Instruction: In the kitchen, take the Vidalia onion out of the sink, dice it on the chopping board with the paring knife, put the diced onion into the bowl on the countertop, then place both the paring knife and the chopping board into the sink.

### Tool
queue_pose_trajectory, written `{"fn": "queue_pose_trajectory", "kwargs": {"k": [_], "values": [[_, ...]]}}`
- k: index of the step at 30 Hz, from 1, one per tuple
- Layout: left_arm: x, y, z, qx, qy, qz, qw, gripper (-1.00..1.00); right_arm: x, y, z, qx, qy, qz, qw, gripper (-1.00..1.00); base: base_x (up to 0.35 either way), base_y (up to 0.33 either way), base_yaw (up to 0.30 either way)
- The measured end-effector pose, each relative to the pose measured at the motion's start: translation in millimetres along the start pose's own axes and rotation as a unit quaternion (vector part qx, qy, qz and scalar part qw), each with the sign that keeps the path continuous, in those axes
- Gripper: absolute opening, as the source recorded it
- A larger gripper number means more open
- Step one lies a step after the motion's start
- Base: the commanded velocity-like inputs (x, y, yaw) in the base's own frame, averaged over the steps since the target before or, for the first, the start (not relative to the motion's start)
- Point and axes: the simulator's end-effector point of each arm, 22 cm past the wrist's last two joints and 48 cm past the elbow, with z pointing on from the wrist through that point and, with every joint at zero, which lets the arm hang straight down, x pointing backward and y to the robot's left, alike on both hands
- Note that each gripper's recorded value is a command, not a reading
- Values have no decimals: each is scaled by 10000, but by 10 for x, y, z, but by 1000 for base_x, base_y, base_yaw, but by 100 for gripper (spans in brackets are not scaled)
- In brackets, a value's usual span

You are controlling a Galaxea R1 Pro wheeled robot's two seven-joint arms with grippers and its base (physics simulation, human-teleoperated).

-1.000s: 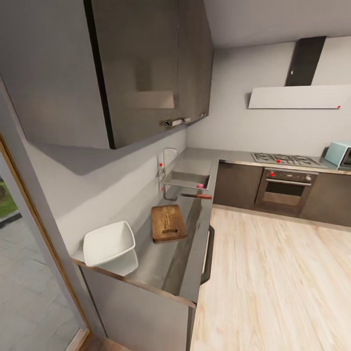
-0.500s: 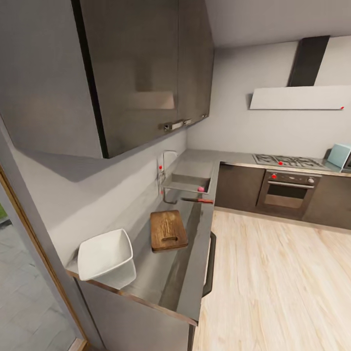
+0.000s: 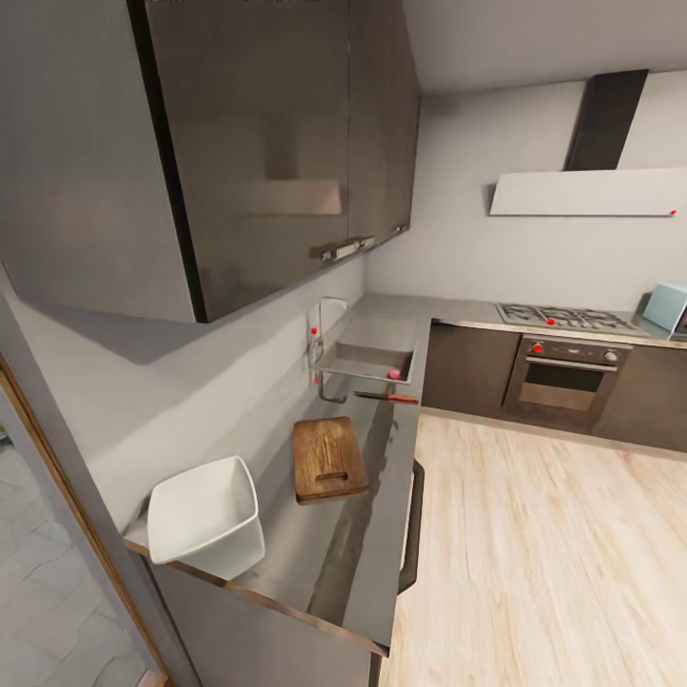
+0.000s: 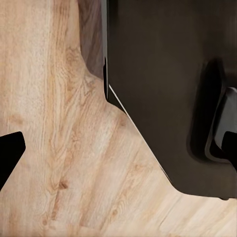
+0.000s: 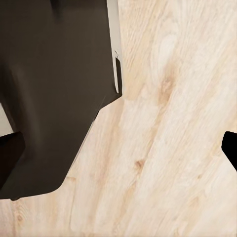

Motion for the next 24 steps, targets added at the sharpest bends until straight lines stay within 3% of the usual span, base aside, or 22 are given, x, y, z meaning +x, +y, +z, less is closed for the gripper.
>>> {"fn": "queue_pose_trajectory", "kwargs": {"k": [24], "values": [[0, -78, -1, 51, 1, -2, 10000, 100, 1, 0, 0, 0, 2, 0, 10000, 100, 0, 0, 0]]}}
